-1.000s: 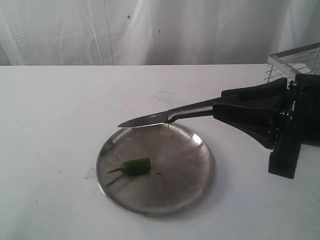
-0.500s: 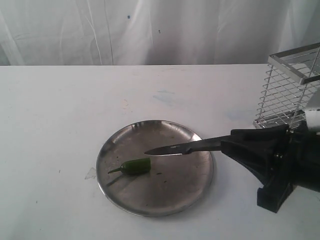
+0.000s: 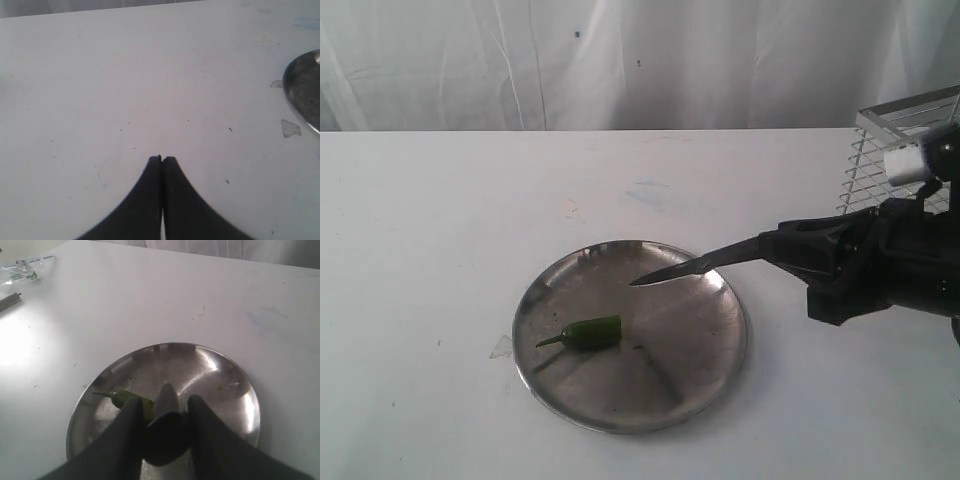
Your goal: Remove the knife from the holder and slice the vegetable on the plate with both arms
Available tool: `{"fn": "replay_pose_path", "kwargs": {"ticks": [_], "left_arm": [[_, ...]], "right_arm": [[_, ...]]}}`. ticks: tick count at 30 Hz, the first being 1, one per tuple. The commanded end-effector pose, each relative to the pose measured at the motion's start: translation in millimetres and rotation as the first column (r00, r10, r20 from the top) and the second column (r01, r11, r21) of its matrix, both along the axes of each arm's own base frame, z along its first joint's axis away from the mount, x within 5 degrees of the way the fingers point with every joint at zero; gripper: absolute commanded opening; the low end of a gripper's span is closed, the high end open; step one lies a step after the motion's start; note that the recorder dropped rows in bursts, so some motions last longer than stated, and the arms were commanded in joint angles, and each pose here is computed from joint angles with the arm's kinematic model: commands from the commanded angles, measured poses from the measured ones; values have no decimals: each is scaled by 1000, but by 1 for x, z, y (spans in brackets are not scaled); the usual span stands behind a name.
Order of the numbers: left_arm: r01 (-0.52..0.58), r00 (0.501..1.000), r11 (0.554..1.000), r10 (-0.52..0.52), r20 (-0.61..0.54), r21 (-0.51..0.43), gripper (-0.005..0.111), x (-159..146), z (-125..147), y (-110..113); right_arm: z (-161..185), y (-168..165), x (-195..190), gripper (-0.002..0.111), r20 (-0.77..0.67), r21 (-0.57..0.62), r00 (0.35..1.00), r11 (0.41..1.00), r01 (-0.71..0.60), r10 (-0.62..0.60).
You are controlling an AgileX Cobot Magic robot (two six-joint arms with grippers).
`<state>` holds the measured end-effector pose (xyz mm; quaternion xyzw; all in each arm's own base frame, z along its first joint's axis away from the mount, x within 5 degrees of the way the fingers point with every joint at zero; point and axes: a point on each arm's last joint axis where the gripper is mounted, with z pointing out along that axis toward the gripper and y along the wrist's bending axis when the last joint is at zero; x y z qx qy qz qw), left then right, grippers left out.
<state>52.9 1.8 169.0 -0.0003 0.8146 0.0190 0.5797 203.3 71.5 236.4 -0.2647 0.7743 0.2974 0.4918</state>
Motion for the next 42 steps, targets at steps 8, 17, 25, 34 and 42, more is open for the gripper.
{"fn": "replay_pose_path", "kwargs": {"ticks": [8, 17, 25, 34, 42], "left_arm": [[7, 1000, 1000, -7, 9, -7, 0, 0, 1, -1], [7, 1000, 1000, -7, 9, -7, 0, 0, 1, -1], [7, 1000, 1000, -7, 9, -7, 0, 0, 1, -1], [7, 1000, 1000, -7, 9, -7, 0, 0, 1, -1], [7, 1000, 1000, -7, 9, -7, 0, 0, 1, -1]], "right_arm": [[6, 2, 4, 0, -2, 43, 1000, 999, -4, 4], [12, -2, 12, 0, -22, 43, 997, 997, 71, -70], [33, -12, 31, 0, -202, 7, 951, 970, 242, -236], [42, -28, 45, 0, -258, -99, 798, 837, 538, -544], [41, 0, 43, 0, -32, -42, 815, 816, 577, -578]]}}
